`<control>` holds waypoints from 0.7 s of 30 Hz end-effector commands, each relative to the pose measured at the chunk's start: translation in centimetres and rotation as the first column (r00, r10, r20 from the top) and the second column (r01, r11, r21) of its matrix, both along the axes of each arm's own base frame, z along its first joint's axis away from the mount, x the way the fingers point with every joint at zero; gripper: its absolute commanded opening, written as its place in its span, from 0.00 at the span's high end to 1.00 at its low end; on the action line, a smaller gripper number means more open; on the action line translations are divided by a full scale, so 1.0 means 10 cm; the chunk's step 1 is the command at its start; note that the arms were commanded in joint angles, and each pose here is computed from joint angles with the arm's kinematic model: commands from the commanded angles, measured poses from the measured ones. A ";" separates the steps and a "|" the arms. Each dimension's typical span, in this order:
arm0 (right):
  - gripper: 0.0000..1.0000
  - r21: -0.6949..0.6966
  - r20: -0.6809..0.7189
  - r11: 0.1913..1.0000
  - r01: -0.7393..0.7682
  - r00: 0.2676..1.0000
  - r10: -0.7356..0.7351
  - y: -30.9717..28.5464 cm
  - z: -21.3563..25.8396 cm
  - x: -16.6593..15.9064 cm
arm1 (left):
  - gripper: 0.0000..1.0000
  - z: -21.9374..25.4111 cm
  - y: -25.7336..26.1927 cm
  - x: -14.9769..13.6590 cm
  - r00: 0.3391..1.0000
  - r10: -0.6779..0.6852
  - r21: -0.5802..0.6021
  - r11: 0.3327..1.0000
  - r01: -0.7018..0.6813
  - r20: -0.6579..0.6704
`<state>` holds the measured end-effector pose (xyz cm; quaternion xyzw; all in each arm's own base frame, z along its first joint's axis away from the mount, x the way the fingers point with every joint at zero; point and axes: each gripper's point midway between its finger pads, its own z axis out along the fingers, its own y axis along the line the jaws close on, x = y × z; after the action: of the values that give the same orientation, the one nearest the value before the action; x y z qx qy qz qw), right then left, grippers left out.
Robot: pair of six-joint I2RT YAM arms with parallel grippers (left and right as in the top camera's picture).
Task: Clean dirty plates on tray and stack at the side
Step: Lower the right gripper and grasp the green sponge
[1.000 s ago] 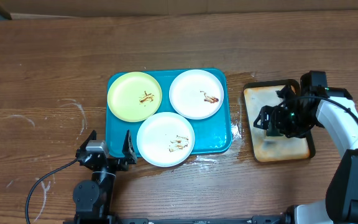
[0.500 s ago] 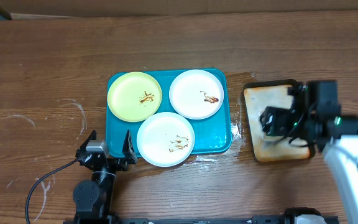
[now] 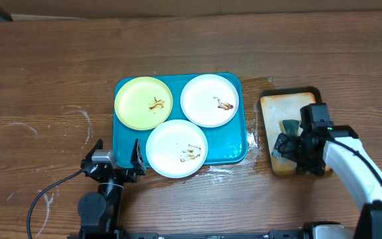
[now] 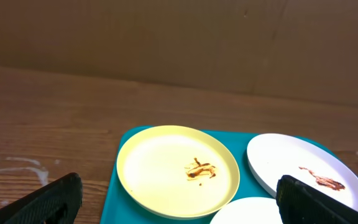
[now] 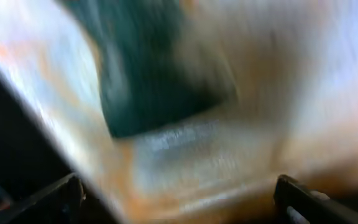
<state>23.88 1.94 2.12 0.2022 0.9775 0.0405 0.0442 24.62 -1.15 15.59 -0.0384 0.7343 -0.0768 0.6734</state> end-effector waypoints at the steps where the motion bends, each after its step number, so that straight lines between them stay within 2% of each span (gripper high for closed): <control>1: 0.00 -0.019 0.040 0.998 -0.061 0.997 0.062 -0.02 -0.05 0.14 | 0.00 0.00 0.00 0.00 1.000 0.001 0.001 1.000 -0.001 0.005; 6: 0.00 -0.027 0.150 0.993 -0.119 0.981 0.121 0.01 -0.01 0.41 | 0.00 0.00 0.00 0.00 1.000 0.001 0.002 1.000 -0.001 0.006; 11: 0.01 0.002 0.179 0.992 -0.124 0.976 0.121 0.05 0.01 0.47 | 0.00 0.00 0.00 0.00 1.000 0.001 0.001 1.000 -0.001 0.005; 15: 0.19 0.002 0.172 0.992 -0.123 0.978 0.121 0.05 0.01 0.45 | 0.00 0.00 0.00 0.00 1.000 0.001 0.001 1.000 -0.001 0.006; 21: 0.26 -0.001 0.167 0.993 -0.122 0.979 0.120 0.04 0.00 0.44 | 0.00 0.00 0.00 0.00 1.000 0.001 0.001 1.000 -0.001 0.005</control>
<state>28.10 2.52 2.02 0.1372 0.9814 0.0638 0.1181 24.62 -1.15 15.59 -0.0386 0.7343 -0.0769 0.6734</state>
